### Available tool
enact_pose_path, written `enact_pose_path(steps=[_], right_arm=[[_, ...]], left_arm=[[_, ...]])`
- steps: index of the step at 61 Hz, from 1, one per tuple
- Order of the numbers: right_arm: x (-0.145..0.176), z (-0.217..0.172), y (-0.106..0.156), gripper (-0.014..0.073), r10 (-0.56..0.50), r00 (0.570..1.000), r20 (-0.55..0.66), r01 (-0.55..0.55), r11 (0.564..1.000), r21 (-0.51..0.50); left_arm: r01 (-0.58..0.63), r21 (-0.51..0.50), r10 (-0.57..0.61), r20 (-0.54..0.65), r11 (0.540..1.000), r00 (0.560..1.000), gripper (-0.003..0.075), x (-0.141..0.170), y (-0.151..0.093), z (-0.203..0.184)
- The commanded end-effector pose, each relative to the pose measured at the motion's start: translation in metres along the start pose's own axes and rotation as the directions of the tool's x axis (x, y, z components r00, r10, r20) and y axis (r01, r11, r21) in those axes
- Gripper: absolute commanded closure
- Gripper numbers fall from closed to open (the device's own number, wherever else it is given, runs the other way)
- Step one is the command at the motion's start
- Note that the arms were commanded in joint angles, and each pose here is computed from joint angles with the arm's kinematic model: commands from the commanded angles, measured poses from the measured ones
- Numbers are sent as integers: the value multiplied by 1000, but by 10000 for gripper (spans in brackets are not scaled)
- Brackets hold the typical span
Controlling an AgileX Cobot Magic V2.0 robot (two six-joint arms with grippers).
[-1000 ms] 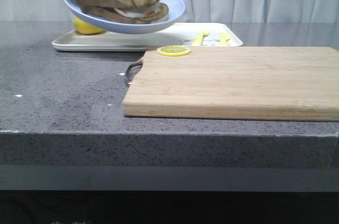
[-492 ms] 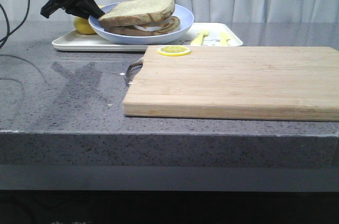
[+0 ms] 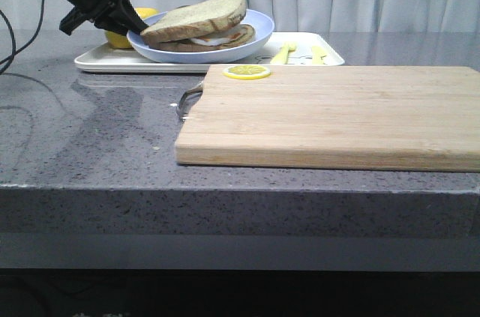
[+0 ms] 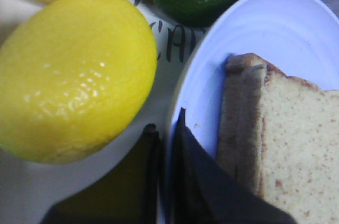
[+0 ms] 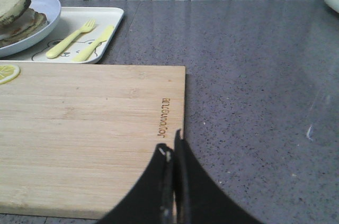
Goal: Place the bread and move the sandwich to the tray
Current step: 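Lower the plate onto the tray, open the left gripper and withdraw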
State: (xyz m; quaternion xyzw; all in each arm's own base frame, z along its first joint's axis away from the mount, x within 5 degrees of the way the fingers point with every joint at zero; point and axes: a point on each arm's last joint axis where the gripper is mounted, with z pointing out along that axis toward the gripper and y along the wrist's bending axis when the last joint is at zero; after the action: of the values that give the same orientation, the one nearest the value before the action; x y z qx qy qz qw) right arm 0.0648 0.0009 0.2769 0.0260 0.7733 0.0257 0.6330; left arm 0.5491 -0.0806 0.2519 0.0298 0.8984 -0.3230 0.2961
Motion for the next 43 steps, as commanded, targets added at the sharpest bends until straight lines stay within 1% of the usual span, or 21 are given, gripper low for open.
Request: enact_pose_path(steps=[1,6,7,11,14,25,30,34,37,43], right_arm=[[-16,-2,0,678,-2,995,102,1,1000,4],[-16,-2,0,678,-2,995,102,1,1000,4],[-16,-2,0,678,-2,995,102,1,1000,4],[-16,-2,0,678,-2,995,102,1,1000,4],[-16,-2,0,678,-2,995,102,1,1000,4],[-16,-2,0,678,-2,995,102,1,1000,4],[-16,-2,0,678,-2,995,102,1,1000,4],[-16,-2,0,678,-2,995,102,1,1000,4],[-16,-2,0,678,-2,995,102,1,1000,4],[-16,-2,0,678,-2,995,102,1,1000,4]], left_arm=[[-31,107,15,146,994,989,603,-23,-46,-41],[-34,108,17,149,994,989,502,-23,-46,-42],[-36,108,19,151,993,988,468,-23,-47,-42],[-37,108,20,155,993,988,412,-24,-47,-44],[-40,108,22,159,993,987,398,-25,-48,-46],[-94,117,68,204,989,977,401,-32,-63,-72],[-149,126,116,239,981,964,417,-35,-78,-89],[-187,131,151,249,974,957,461,-35,-88,-101],[-221,135,180,265,966,947,509,-34,-97,-111],[-239,142,195,271,961,943,657,-34,-106,-122]])
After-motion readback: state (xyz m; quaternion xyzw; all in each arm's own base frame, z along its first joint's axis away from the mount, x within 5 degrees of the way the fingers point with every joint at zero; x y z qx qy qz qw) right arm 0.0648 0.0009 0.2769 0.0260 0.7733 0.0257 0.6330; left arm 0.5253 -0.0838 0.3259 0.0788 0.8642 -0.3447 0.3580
